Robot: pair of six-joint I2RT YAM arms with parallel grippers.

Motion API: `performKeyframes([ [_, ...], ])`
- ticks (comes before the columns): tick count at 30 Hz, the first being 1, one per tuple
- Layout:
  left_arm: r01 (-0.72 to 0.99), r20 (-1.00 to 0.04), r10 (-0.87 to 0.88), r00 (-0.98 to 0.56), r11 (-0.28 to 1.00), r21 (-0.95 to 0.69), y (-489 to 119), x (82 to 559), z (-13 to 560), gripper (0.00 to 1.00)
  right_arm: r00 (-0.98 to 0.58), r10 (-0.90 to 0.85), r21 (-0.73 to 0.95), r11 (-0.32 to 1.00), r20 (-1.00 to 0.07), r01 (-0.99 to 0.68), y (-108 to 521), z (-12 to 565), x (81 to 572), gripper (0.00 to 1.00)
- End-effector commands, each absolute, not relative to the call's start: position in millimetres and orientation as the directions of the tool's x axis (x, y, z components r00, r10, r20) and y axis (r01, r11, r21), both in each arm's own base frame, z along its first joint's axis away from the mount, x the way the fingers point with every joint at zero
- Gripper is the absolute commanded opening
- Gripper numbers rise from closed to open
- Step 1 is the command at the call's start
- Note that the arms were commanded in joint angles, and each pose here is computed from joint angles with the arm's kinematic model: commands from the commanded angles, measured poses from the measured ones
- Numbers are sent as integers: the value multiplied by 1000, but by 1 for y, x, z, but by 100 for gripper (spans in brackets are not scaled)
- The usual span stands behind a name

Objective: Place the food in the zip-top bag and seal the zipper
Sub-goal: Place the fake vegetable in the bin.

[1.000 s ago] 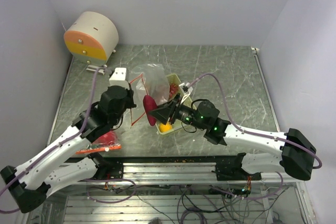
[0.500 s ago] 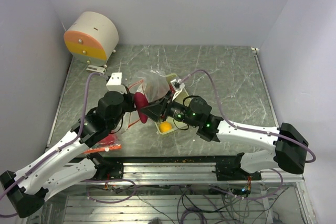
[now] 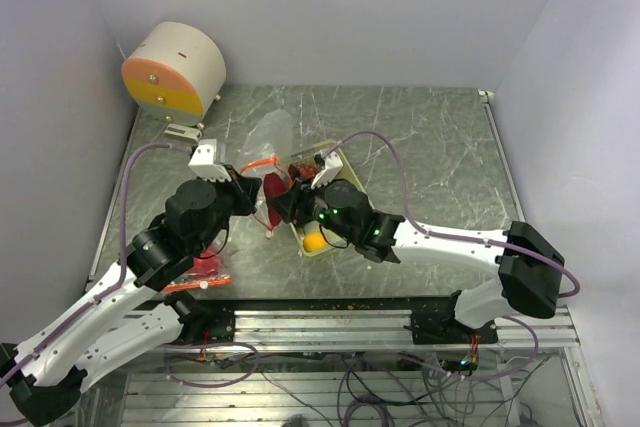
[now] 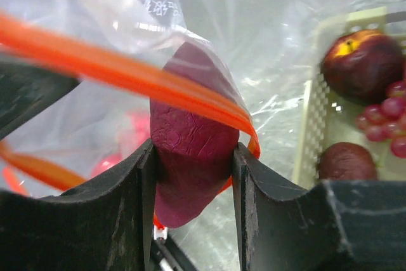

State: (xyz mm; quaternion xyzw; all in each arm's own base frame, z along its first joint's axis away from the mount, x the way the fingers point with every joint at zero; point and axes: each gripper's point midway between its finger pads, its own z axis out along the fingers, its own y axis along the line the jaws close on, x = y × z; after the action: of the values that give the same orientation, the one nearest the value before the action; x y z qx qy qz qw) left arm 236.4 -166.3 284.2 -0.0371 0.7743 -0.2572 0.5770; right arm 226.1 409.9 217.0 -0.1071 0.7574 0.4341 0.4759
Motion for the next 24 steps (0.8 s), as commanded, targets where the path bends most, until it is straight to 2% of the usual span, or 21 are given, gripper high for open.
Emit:
performKeyframes([
  [1,319,-831,-437,-343,778,-541,-181,225,307,7,-436,229,433,778,-870,-455,393,215,257,7],
  [9,284,-829,-395,-396,806,-520,-172,215,288,7,-320,176,280,905,-931,-319,387,228,288,38],
  [15,238,-820,-389,-419,825,-513,-160,209,268,7,-286,260,354,865,-922,-354,393,265,289,42],
  [18,233,-817,-383,-430,828,-510,-161,208,264,7,-272,271,358,864,-923,-354,392,271,290,53],
  [22,238,-817,-374,-438,828,-507,-167,213,259,7,-284,193,323,775,-939,-543,419,280,271,72],
  [24,217,-824,-368,-431,844,-491,-167,219,253,7,-298,160,321,697,-941,-641,431,284,253,74],
])
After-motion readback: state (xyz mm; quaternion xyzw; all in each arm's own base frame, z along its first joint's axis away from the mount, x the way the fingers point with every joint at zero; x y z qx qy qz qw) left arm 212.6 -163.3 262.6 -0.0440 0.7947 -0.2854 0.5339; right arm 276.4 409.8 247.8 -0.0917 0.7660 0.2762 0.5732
